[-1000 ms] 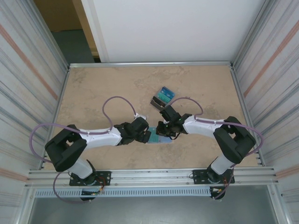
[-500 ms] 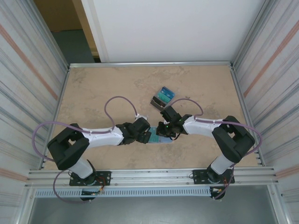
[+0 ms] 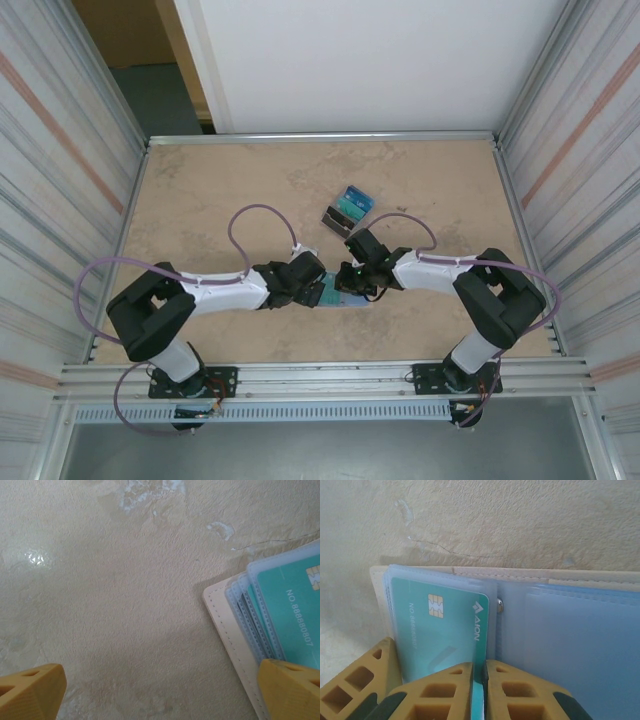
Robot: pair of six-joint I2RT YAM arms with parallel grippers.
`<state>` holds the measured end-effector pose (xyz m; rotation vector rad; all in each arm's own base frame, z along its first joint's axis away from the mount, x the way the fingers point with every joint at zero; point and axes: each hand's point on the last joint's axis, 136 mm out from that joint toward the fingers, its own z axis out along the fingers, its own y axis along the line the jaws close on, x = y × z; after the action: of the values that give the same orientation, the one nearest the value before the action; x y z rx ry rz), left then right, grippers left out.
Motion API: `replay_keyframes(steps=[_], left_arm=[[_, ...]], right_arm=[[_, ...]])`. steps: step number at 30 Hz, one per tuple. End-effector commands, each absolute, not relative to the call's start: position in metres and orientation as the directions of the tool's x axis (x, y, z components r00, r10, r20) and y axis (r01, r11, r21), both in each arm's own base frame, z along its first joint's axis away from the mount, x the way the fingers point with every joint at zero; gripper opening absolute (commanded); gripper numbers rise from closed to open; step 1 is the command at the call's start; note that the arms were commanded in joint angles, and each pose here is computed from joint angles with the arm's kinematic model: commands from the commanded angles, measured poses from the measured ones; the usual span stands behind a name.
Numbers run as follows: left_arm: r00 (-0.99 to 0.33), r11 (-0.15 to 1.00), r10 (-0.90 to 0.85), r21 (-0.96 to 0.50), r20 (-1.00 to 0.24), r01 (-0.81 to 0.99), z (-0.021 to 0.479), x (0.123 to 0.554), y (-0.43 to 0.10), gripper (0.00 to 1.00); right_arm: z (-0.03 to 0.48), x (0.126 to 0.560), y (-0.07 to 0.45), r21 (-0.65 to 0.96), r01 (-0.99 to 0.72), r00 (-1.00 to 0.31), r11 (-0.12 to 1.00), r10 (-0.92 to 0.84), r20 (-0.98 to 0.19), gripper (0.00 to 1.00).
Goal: Take the credit cards out of the card holder
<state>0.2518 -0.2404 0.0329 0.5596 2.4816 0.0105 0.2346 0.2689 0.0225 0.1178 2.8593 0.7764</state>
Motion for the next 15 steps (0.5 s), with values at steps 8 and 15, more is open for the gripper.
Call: replay_keyframes(steps=[8, 15], left_arm=[[-0.738, 0.897, 0.438, 0.195, -0.514, 0.397, 0.0296, 0.2507, -0.2347, 0.99], [-0.738, 0.896, 0.439, 0.195, -0.513, 0.398, 0.0299, 0.2514, -0.2357, 0.99]], right_arm=[[0.0185, 0.2283, 0.2608, 0.506, 0.066, -0.981, 0.860, 0.148, -0.124, 0.15], [0.0133, 0.2266, 0.2609, 0.539, 0.086, -0.981, 0.838, 0.164, -0.099, 0.15]])
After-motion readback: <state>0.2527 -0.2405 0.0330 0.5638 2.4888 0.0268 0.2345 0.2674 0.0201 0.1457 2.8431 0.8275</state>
